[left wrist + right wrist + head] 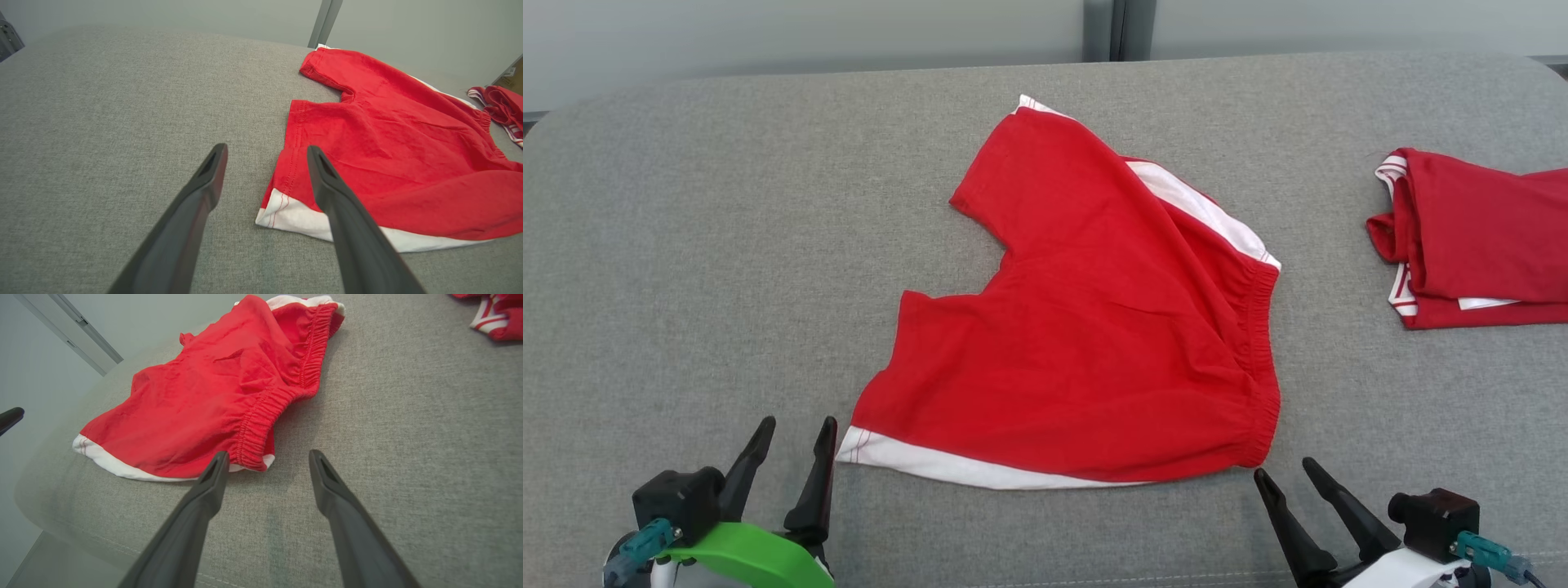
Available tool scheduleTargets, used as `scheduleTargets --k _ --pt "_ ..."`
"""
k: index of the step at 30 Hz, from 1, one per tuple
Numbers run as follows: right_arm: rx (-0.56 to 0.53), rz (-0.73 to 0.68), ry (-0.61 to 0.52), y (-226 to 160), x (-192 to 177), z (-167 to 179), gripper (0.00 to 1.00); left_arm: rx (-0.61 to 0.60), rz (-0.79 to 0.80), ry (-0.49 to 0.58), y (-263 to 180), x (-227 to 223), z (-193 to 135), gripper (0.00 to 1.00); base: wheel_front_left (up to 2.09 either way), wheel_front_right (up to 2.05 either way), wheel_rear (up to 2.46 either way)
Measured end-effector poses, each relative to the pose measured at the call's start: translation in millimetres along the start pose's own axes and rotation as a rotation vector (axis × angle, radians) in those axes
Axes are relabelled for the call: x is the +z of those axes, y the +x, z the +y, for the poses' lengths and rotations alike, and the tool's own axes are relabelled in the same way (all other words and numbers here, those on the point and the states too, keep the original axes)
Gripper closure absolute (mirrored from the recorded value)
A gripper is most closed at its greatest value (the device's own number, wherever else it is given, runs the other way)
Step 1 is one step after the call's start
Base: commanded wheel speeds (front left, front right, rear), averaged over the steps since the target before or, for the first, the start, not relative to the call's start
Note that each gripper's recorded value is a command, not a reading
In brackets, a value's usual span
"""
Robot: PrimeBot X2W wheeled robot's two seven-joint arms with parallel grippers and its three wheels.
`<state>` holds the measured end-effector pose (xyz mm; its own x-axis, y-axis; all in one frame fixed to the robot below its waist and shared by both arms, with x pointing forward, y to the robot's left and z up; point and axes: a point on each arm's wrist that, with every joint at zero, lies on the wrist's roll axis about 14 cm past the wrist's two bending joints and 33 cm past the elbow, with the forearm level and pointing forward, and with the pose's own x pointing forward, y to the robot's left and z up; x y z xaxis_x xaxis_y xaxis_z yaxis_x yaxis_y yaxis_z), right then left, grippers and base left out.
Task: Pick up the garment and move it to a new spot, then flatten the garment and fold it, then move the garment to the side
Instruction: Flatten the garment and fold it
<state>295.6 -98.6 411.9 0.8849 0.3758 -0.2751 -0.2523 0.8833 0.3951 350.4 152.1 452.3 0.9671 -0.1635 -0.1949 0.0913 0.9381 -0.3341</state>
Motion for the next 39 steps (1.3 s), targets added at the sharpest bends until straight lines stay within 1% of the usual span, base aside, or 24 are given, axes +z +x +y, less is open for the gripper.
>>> scheduleTargets --k 7,12,19,26,28,29,30,31,32,34,35,36,37,38,39 --pt "0.059 0.019 -0.065 17 -1 7 0.0 -0.014 0.087 -0.001 5 -17 2 0.0 0.0 0.0 0.0" --pt "0.106 0.105 -0.136 18 -19 9 0.0 -0.015 0.151 0.005 3 -32 4 0.0 0.0 0.0 0.0" --pt "0.14 0.136 -0.16 24 -26 15 0.0 -0.017 0.156 0.004 8 -31 5 0.0 0.0 0.0 0.0" --pt "0.158 0.145 -0.172 32 -28 18 0.0 -0.045 0.261 0.006 5 -54 2 0.0 0.0 0.0 0.0" --pt "0.167 0.151 -0.175 33 -29 20 0.14 -0.05 0.275 0.012 7 -56 2 0.0 0.0 0.0 0.0" --pt "0.168 0.153 -0.176 33 -30 20 0.32 -0.058 0.279 0.014 8 -56 0 0.0 0.0 0.0 0.0" --pt "0.171 0.156 -0.176 34 -30 20 0.42 -0.069 0.277 0.015 10 -55 -2 0.0 0.0 0.0 0.0" --pt "0.172 0.159 -0.177 34 -31 20 0.54 -0.078 0.276 0.015 12 -55 -3 0.0 0.0 0.0 0.0" --pt "0.173 0.161 -0.178 35 -32 20 0.62 -0.084 0.277 0.014 13 -55 -4 0.0 0.0 0.0 0.0" --pt "0.175 0.161 -0.18 37 -31 20 0.87 -0.095 0.292 0.002 15 -58 -7 0.0 0.0 0.0 0.0" --pt "0.175 0.162 -0.18 37 -32 20 0.95 -0.096 0.302 -0.003 16 -60 -8 0.0 0.0 0.0 0.0" --pt "0.176 0.163 -0.179 38 -32 21 0.99 -0.097 0.312 -0.009 15 -63 -9 0.08 0.0 0.0 0.0" --pt "0.178 0.164 -0.178 39 -32 21 1.0 -0.099 0.324 -0.018 14 -67 -10 0.21 0.0 0.0 0.0" --pt "0.18 0.163 -0.177 39 -33 23 1.0 -0.099 0.337 -0.027 14 -70 -10 0.38 0.0 0.0 0.0" --pt "0.179 0.162 -0.175 39 -32 23 1.0 -0.108 0.339 -0.034 13 -71 -13 0.63 0.0 0.0 0.0"
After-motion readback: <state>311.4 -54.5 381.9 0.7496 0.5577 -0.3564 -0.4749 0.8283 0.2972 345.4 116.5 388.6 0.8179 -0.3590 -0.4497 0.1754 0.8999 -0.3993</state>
